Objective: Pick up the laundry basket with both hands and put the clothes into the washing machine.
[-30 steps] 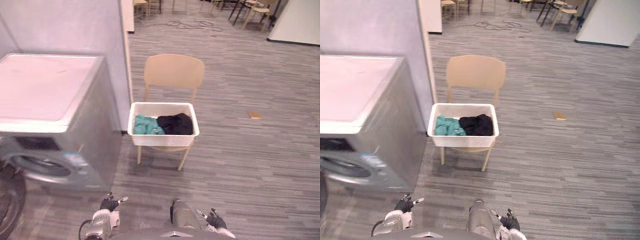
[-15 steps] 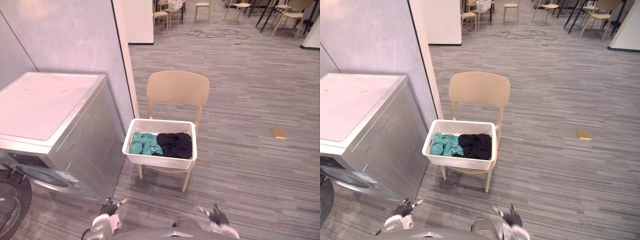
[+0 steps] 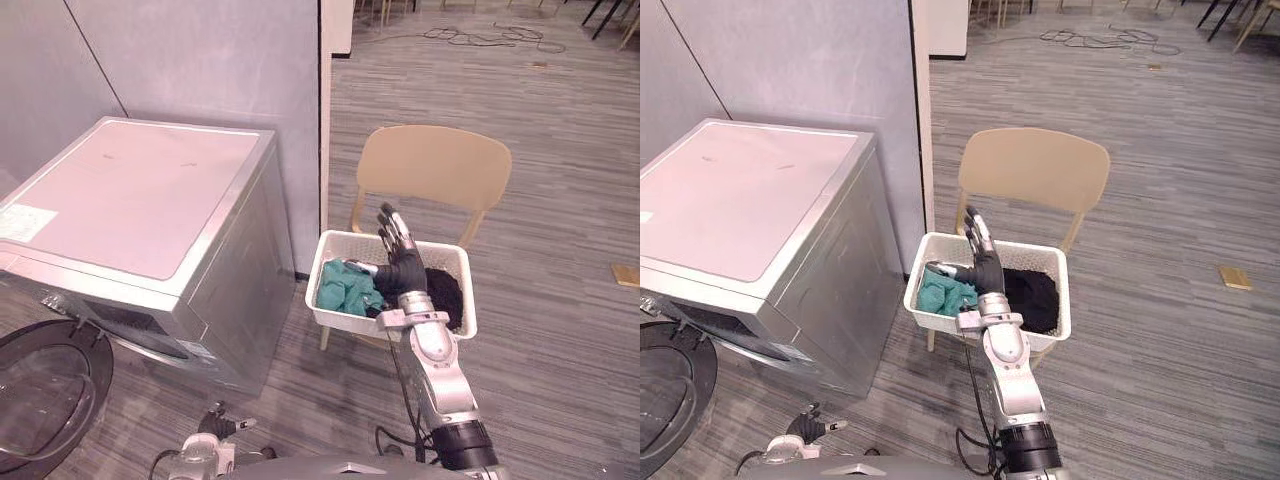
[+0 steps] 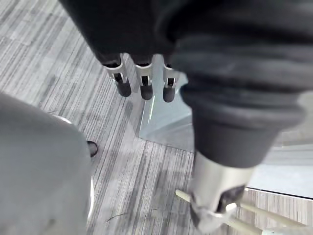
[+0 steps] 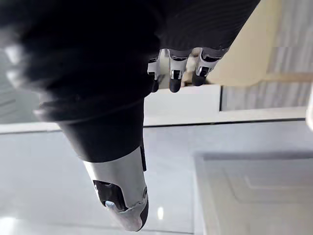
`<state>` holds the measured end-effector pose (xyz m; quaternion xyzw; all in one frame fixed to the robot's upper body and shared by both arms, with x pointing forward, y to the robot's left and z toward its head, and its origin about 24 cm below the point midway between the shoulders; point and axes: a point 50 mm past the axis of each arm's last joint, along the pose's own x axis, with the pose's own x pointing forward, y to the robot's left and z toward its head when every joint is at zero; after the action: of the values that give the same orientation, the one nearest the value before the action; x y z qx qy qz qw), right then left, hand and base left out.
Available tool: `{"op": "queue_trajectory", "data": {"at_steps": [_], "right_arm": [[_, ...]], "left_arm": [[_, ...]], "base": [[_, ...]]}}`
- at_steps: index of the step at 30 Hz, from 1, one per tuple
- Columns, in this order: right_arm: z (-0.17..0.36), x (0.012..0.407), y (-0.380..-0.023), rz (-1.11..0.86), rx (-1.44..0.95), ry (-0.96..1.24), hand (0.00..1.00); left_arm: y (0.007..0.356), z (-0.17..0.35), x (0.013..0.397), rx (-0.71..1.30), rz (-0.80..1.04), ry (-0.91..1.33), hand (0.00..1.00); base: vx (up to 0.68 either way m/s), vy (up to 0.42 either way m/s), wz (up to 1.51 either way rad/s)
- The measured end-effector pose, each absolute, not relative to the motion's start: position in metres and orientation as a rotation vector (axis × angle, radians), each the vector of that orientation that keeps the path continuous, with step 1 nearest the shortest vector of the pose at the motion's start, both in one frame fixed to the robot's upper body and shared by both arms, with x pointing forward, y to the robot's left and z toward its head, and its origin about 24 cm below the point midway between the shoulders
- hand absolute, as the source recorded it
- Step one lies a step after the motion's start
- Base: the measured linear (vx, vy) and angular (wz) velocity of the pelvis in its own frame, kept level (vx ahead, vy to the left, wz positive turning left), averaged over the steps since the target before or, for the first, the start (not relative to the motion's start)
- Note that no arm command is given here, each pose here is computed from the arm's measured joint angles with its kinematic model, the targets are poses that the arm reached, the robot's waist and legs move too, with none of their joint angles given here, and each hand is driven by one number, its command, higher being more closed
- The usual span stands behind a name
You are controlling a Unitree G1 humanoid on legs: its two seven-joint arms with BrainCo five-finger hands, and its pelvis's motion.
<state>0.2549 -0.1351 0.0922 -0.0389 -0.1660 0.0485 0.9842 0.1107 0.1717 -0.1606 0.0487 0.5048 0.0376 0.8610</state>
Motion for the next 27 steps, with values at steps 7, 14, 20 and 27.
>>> {"op": "queue_trajectory", "data": {"at_steps": [7,14,20,27], "right_arm": [[0.079,0.263,-0.158,0.143,-0.402,-0.261,0.0],[0.094,0.315,-0.178,0.247,-0.78,-0.218,0.0],[0.137,0.354,-0.193,0.183,-0.896,-0.253,0.0],[0.187,0.383,-0.222,-0.011,-0.95,-0.25,0.0]], "left_arm": [[0.165,-0.16,0.113,0.163,-0.001,1.051,0.0],[0.17,-0.154,0.13,0.217,-0.031,0.994,0.0],[0.171,-0.141,0.16,0.21,-0.02,0.897,0.0],[0.175,-0.125,0.189,0.162,0.046,0.795,0.0]], "base": [[0.01,-0.04,-0.06],[-0.14,-0.027,0.21],[-0.19,0.025,0.15],[-0.1,0.013,0.02]]}}
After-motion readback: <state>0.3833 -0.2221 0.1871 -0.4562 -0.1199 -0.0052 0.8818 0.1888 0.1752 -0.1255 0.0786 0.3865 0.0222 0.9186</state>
